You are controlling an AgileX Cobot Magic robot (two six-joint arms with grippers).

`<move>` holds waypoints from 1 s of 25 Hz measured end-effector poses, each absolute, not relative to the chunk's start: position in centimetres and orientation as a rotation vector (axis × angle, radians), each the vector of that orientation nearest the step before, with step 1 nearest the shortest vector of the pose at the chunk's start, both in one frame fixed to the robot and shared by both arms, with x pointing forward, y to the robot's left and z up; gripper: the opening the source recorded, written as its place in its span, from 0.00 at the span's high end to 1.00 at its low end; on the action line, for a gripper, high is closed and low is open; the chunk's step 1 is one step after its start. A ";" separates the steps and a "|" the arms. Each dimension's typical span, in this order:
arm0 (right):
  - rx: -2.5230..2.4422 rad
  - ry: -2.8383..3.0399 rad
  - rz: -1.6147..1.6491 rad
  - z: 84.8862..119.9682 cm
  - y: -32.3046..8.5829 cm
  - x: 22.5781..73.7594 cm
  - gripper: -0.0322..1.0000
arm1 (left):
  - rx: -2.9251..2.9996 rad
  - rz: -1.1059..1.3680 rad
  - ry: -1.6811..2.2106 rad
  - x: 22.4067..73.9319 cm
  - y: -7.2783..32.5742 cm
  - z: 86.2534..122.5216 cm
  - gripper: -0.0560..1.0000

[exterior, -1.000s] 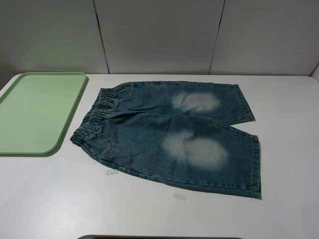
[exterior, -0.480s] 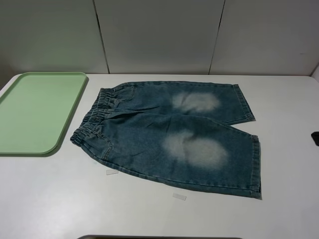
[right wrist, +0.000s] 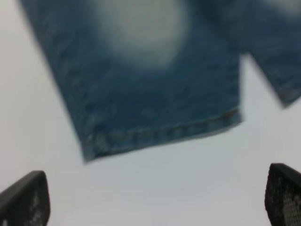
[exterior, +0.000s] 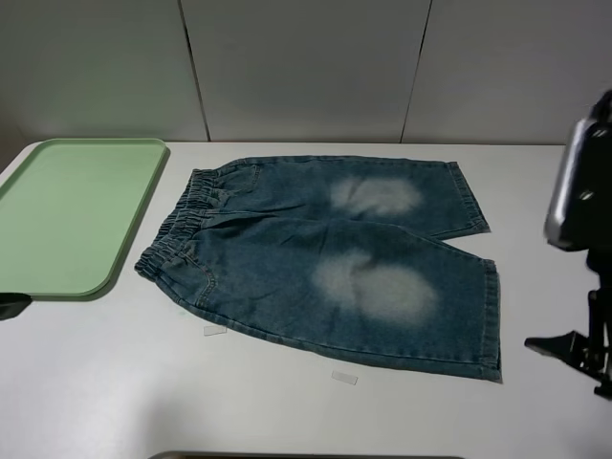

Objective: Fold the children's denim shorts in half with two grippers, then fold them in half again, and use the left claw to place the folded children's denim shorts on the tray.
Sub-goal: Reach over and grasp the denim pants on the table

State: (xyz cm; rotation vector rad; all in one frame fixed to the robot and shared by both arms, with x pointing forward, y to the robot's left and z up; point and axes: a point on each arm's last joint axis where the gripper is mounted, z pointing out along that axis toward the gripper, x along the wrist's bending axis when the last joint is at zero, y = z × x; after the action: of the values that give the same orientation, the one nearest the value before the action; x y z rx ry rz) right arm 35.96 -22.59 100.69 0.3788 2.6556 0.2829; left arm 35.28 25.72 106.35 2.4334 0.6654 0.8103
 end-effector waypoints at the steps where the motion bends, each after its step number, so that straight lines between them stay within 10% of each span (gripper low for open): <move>1: 0.326 2.672 0.255 99.9 -22.3 36.0 0.30 | 2.474 0.792 0.637 35.8 25.5 106.0 0.02; 25: -0.095 2.805 0.058 89.2 -18.8 38.7 0.30 | 2.927 0.662 0.190 43.7 24.0 98.5 0.02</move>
State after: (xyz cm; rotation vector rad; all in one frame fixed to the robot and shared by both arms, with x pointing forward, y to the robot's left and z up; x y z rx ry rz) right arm 38.74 -18.75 89.20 -0.0953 2.8049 0.0584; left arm 43.75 24.00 98.49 2.9271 0.1903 0.6619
